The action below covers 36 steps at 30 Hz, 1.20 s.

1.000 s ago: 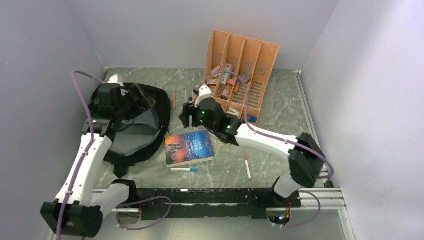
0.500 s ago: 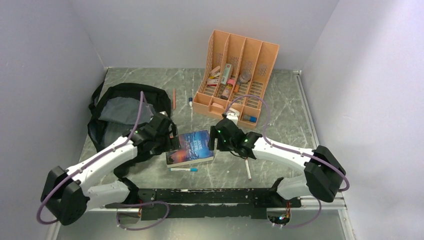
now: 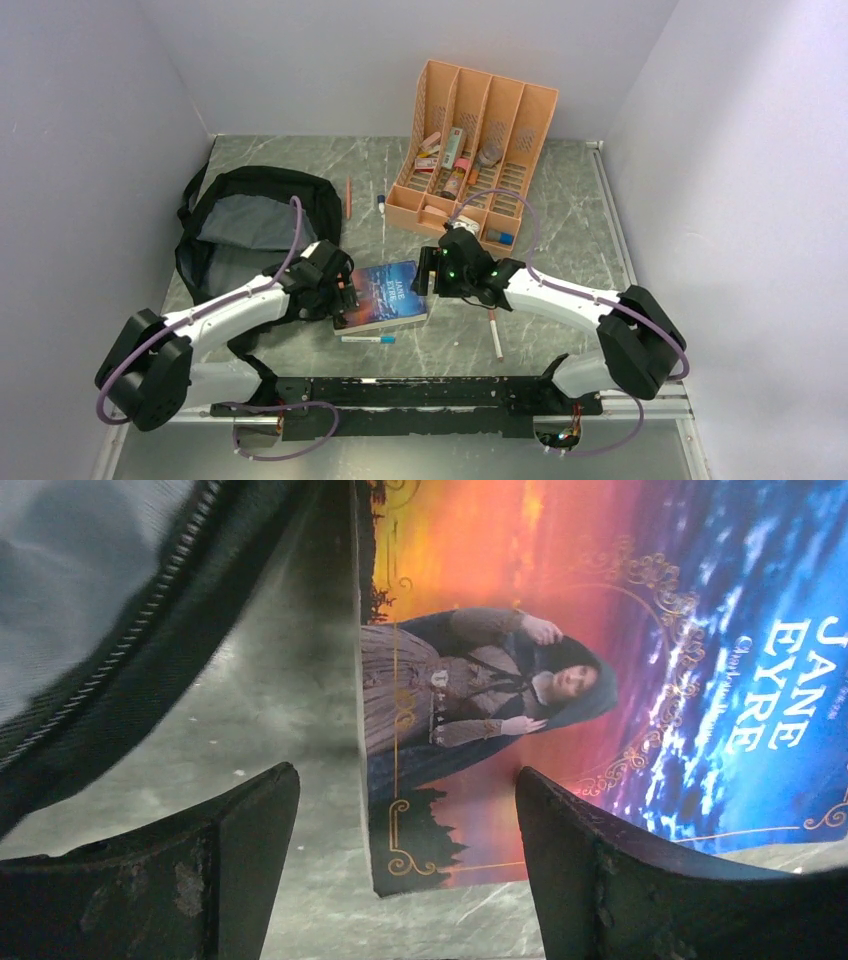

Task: Pack the student bag
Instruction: Pick up the book from the center of the board.

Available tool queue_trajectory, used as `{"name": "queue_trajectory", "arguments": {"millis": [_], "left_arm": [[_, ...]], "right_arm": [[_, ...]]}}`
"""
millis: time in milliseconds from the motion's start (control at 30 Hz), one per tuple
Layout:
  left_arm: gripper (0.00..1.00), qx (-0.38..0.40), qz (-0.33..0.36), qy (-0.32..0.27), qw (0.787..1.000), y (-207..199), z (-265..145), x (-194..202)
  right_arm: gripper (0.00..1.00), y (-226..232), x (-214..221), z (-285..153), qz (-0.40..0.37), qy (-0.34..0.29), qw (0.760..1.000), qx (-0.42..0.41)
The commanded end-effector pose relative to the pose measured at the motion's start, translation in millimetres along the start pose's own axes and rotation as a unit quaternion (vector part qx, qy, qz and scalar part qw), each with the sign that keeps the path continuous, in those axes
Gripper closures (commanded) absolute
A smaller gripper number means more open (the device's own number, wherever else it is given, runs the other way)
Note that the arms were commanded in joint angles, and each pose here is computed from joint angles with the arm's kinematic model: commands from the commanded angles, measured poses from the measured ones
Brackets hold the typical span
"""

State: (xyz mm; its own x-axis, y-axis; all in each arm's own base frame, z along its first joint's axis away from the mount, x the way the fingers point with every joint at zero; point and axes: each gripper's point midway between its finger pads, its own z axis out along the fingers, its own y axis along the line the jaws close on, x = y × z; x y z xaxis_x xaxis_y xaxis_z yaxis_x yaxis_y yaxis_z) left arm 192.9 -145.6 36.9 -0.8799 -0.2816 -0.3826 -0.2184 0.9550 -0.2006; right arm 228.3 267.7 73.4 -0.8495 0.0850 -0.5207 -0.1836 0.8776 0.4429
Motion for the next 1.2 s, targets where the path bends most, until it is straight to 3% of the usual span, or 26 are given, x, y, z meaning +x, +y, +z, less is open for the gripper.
{"name": "queue_trajectory", "arguments": {"millis": [0, 200, 433, 567, 733, 933, 1167], "left_arm": [[0.18, 0.036, -0.017, 0.025, 0.999, -10.3, 18.6, 15.2], [0.28, 0.049, -0.026, 0.029, 0.998, -8.6, 27.0, 23.8], [0.49, 0.029, -0.032, 0.053, 0.998, 8.3, 39.7, 41.2], [0.65, 0.019, -0.050, 0.072, 0.996, 24.6, 47.3, 53.9], [0.95, 0.013, -0.068, 0.073, 0.995, 41.3, 52.7, 59.7], [0.95, 0.041, -0.090, 0.086, 0.991, 46.1, 59.3, 69.8], [0.95, 0.039, -0.083, 0.092, 0.992, 47.1, 63.8, 72.5]], "right_arm": [[0.21, 6.1, 1.4, 4.7, -0.018, 0.011, 0.999, -0.032], [0.21, -4.1, -1.8, 10.5, -0.026, 0.018, 0.999, -0.023], [0.21, -10.8, -3.4, 17.1, -0.026, 0.034, 0.998, -0.036], [0.21, -15.3, -3.6, 22.2, -0.029, 0.046, 0.998, -0.045], [0.21, -27.2, -7.9, 25.7, -0.014, 0.052, 0.998, -0.040], [0.20, -46.3, -19.6, 24.3, 0.009, 0.042, 0.999, -0.024], [0.19, -45.4, -27.2, 26.2, 0.026, 0.044, 0.997, -0.065]]}}
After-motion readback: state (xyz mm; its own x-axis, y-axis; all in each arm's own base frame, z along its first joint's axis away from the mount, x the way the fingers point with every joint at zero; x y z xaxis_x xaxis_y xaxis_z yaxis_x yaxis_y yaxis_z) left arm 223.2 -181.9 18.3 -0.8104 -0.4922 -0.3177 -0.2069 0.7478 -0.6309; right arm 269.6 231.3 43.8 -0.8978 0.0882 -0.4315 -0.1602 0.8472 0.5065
